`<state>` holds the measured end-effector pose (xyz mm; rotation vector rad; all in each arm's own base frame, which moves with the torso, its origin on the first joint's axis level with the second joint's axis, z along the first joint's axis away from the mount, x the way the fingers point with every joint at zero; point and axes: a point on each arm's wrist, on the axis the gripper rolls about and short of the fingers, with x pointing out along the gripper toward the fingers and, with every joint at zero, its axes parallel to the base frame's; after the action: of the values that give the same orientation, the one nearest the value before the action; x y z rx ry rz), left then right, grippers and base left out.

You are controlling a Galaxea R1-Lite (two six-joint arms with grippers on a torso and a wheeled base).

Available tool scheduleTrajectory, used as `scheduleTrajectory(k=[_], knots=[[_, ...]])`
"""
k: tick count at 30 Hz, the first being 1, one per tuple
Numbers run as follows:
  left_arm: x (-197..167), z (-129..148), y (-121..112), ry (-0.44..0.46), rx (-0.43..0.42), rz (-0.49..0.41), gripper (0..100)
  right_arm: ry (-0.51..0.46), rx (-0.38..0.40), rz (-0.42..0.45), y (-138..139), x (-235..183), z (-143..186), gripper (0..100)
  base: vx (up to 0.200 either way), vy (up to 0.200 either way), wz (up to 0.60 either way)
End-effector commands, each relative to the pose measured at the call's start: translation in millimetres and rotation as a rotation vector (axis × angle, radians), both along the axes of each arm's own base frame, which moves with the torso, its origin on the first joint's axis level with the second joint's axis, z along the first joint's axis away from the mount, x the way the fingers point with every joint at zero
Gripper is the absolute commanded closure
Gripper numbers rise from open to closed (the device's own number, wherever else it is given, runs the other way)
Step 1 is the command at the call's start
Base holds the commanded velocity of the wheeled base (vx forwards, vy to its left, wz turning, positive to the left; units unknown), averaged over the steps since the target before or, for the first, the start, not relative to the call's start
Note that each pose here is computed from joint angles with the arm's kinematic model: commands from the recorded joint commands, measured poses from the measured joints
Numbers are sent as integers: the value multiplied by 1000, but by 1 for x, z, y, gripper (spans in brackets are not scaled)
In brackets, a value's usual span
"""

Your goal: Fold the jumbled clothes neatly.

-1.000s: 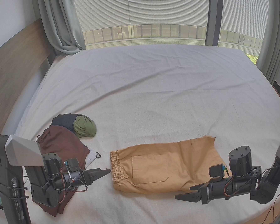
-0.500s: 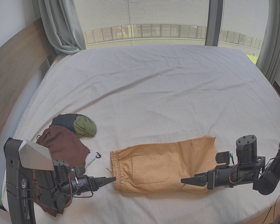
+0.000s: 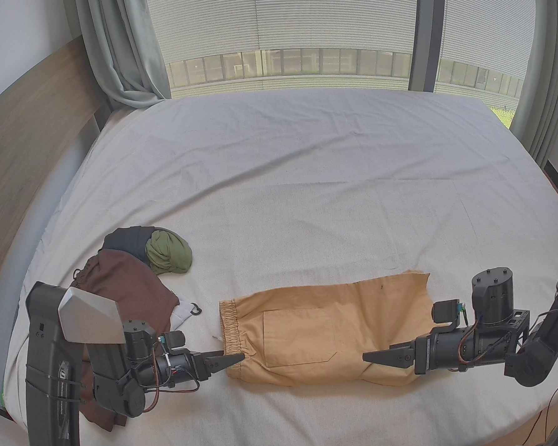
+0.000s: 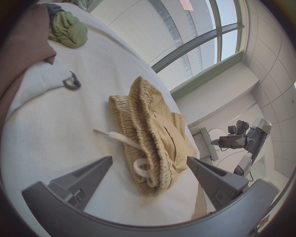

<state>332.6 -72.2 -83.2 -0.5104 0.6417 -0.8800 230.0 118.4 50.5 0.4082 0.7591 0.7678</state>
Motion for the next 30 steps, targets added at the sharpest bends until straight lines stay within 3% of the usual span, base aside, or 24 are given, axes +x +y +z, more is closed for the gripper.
scheduleTrajectory(k=[1,30], knots=[[4,-5,-8,-5,-4,-18,0,1,0,4,1,0,-1,0,0,0,0],[5,-6,-17,4,-17,-38,0,2,1,-8,-1,1,0,0,0,0,0]])
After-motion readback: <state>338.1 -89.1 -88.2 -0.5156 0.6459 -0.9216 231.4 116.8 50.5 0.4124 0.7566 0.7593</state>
